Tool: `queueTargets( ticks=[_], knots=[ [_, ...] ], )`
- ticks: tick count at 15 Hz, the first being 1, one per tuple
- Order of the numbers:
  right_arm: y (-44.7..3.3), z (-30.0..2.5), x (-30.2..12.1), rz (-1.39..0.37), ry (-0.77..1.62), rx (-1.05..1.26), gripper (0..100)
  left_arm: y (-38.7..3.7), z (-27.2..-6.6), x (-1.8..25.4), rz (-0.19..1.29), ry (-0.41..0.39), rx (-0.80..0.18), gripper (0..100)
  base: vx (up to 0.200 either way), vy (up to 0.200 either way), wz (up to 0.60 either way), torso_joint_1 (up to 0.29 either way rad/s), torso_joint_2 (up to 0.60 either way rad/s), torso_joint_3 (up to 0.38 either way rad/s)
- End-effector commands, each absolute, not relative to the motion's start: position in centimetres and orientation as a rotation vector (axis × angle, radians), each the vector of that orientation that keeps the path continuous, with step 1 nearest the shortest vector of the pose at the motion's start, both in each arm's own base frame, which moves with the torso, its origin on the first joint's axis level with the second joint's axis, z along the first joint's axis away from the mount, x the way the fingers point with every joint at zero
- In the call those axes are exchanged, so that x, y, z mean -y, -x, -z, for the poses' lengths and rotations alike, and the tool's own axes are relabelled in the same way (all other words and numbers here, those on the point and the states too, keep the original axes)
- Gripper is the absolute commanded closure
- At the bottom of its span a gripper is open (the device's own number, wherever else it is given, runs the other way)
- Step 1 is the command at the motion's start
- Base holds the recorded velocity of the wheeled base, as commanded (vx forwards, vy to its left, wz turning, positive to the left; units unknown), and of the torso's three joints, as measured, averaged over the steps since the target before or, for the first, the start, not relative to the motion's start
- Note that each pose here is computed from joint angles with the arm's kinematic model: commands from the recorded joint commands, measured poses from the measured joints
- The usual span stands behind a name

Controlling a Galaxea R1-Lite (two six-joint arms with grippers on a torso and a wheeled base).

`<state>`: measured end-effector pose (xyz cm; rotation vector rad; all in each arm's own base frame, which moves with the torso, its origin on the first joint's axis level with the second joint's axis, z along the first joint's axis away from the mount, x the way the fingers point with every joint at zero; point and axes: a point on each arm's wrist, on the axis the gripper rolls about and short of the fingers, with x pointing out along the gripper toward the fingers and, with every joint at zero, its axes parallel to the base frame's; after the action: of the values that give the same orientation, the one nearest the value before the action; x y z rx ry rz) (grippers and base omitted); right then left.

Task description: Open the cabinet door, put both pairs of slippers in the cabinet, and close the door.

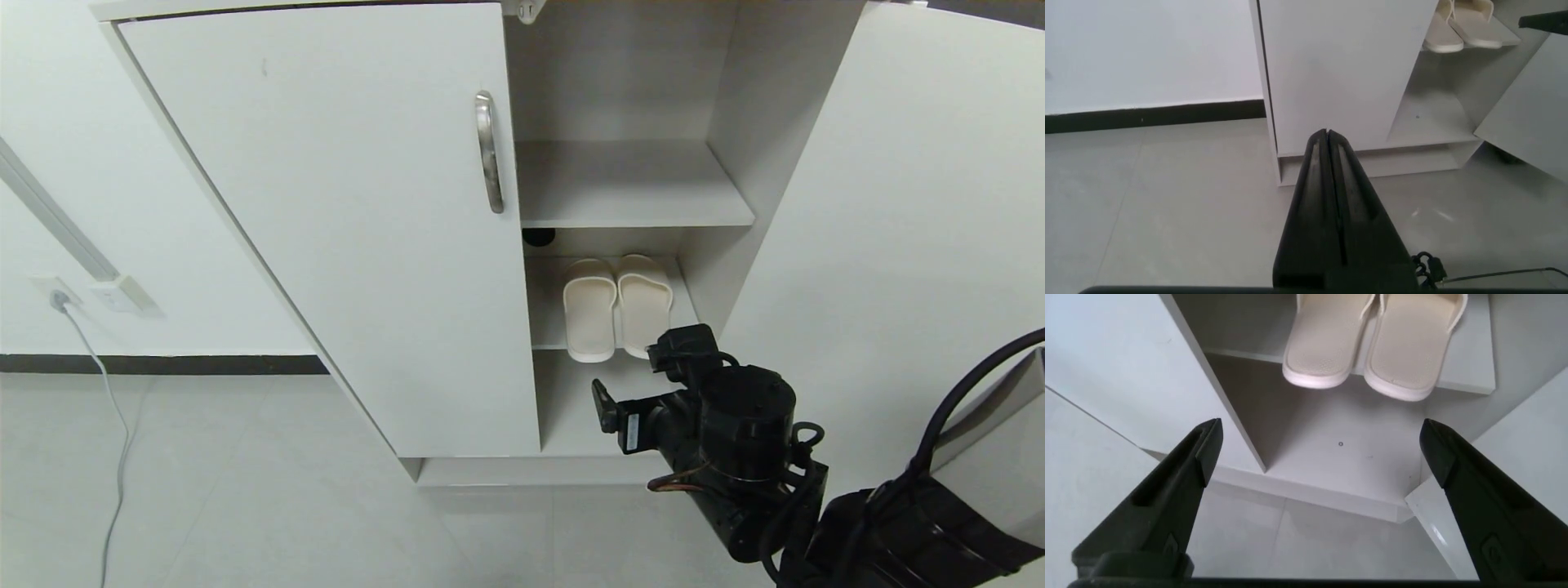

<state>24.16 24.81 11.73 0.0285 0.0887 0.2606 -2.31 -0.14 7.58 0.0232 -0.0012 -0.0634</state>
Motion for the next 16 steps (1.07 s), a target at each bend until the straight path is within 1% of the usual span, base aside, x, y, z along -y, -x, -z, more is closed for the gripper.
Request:
queueTargets(
  ticks=[1, 10, 16],
  knots=[
    [-24.15, -11.53, -24.84, -0.261, -0.024, -0.093, 0, 2.31, -7.6, 0.15, 0.063, -0.023, 0.001, 100, 0.0, 0.0, 0.0, 0.0, 0.0, 0.0],
    [-23.77, -11.25, -24.9, -0.27, -0.014, -0.103, 0, 2.31, -7.6, 0.15, 0.064, -0.023, 0.001, 100, 0.0, 0.0, 0.0, 0.0, 0.0, 0.0],
    [-23.72, -11.12, -24.99, -0.273, -0.011, -0.106, 0, 2.31, -7.6, 0.15, 0.064, -0.023, 0.001, 100, 0.0, 0.0, 0.0, 0.002, 0.0, 0.161]
  ],
)
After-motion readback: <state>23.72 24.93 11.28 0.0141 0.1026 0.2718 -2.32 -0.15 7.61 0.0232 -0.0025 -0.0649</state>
